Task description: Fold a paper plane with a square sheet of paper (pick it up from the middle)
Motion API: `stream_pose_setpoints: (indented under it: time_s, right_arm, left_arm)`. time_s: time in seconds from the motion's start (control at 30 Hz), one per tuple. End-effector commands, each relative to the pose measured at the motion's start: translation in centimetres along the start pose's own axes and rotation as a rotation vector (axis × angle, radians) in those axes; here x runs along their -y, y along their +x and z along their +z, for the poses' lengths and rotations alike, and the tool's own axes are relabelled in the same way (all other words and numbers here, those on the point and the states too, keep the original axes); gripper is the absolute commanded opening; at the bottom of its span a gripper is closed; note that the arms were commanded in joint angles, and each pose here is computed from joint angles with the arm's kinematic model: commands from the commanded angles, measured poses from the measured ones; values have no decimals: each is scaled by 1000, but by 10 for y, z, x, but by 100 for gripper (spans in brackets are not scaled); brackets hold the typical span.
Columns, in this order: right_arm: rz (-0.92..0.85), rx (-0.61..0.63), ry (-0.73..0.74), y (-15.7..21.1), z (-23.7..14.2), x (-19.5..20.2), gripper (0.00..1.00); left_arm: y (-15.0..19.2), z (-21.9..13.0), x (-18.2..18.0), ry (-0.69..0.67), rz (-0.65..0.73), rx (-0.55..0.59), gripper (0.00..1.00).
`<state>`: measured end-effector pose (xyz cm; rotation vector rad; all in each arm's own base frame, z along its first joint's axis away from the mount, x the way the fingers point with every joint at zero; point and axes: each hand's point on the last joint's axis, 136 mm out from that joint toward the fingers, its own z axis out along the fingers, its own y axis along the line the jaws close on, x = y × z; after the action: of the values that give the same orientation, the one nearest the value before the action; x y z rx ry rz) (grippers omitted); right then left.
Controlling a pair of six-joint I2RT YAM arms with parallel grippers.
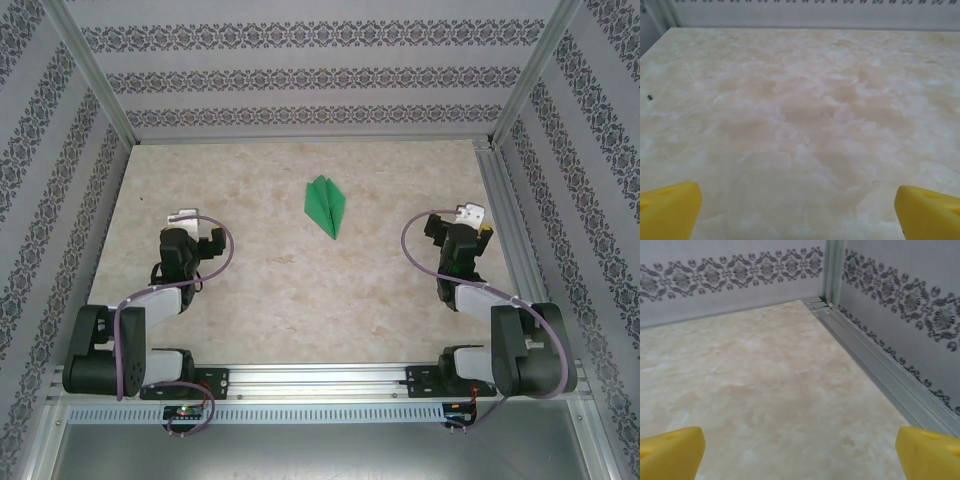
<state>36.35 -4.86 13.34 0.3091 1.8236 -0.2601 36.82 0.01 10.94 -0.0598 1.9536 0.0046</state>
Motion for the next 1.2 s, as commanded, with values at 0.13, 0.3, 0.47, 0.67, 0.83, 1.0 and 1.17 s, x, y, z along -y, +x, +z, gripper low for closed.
stream_pose_setpoints:
  time_s: [0.13,0.3,0.47,0.67,0.83,1.0,1.17]
  right_arm:
    - [-11,129,-117,-19,5,-16,98]
    - [-8,133,-139,-7,14,-20,98]
    - [-17,120,-147,0,18,-23,98]
    - [-19,98,-133,-1,24,-23,98]
    - [-20,93,-134,0,25,-23,98]
    - [-20,94,-134,0,25,-23,98]
    - [-22,93,-133,0,25,-23,98]
  left_arm:
    - [-25,17,13,109,24,135,100]
    - [-19,27,15,120,31,99,100]
    - [-16,26,16,118,38,117,100]
    - [-9,33,17,106,53,102,100]
    - [-7,37,19,61,78,67,100]
    - [-7,37,22,76,86,67,100]
    - [-7,38,22,77,87,65,100]
